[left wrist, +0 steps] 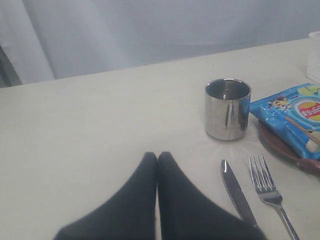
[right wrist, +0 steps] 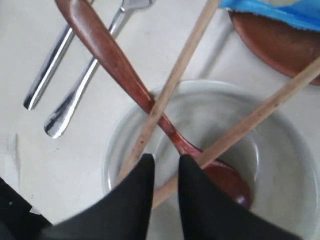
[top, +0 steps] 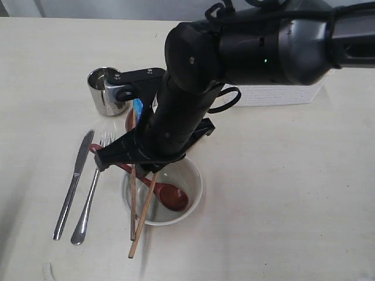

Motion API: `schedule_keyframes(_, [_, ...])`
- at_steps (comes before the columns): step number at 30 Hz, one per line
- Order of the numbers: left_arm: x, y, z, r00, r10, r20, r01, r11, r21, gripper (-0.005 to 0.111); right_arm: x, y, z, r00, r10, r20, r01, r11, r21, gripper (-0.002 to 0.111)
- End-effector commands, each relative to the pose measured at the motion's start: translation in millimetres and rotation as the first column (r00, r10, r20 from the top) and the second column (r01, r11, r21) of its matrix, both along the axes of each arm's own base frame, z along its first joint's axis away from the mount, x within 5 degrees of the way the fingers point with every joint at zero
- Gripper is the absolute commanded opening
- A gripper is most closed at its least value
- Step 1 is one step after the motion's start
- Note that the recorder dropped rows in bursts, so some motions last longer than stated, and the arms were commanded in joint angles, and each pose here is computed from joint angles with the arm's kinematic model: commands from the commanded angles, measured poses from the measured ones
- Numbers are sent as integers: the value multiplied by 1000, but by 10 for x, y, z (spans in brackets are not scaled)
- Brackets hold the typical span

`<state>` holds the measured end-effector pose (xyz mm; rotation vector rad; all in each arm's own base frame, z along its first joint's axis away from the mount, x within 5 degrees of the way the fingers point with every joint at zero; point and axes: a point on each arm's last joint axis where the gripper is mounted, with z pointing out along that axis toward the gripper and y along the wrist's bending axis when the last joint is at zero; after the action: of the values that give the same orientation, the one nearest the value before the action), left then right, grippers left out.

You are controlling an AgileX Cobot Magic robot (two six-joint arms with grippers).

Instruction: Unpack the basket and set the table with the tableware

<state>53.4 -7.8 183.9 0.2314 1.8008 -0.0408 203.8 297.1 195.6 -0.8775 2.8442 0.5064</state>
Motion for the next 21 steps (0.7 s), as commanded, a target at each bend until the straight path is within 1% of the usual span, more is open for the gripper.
schedule_keyframes(1, [0,1,0,1000,2,7,-2,1000,-3,0,-88,84,157,999,34,27,-35,999,42,43])
schedule_keyframes(3, [0,1,0,1000,2,7,-2,1000,-3,0,-178,138,154,997,63,33,-64,997,35,44])
schedule_keyframes(5, [0,1,0,1000,2,7,-2,1000,-3,0,-233,180,114,998,65,23,-65,998,24,41])
schedule_keyframes(9, [0,1,0,1000,2,7,-2,1000,-3,0,-208,226,33,999,49,7,-49,999,7,40])
schedule_keyframes(13, [0,1,0,1000,2,7,-2,1000,-3,0,-159,304,16,998,58,-3,-58,998,-9,40])
schedule_keyframes(19, [0,1,0,1000,2,7,-2,1000,-3,0,-71,325,-3,999,46,-1,-46,991,-126,40])
schedule_keyframes(21, [0,1,0,1000,2,7,-2,1000,-3,0,-70,328,-10,999,46,-4,-46,991,-129,40])
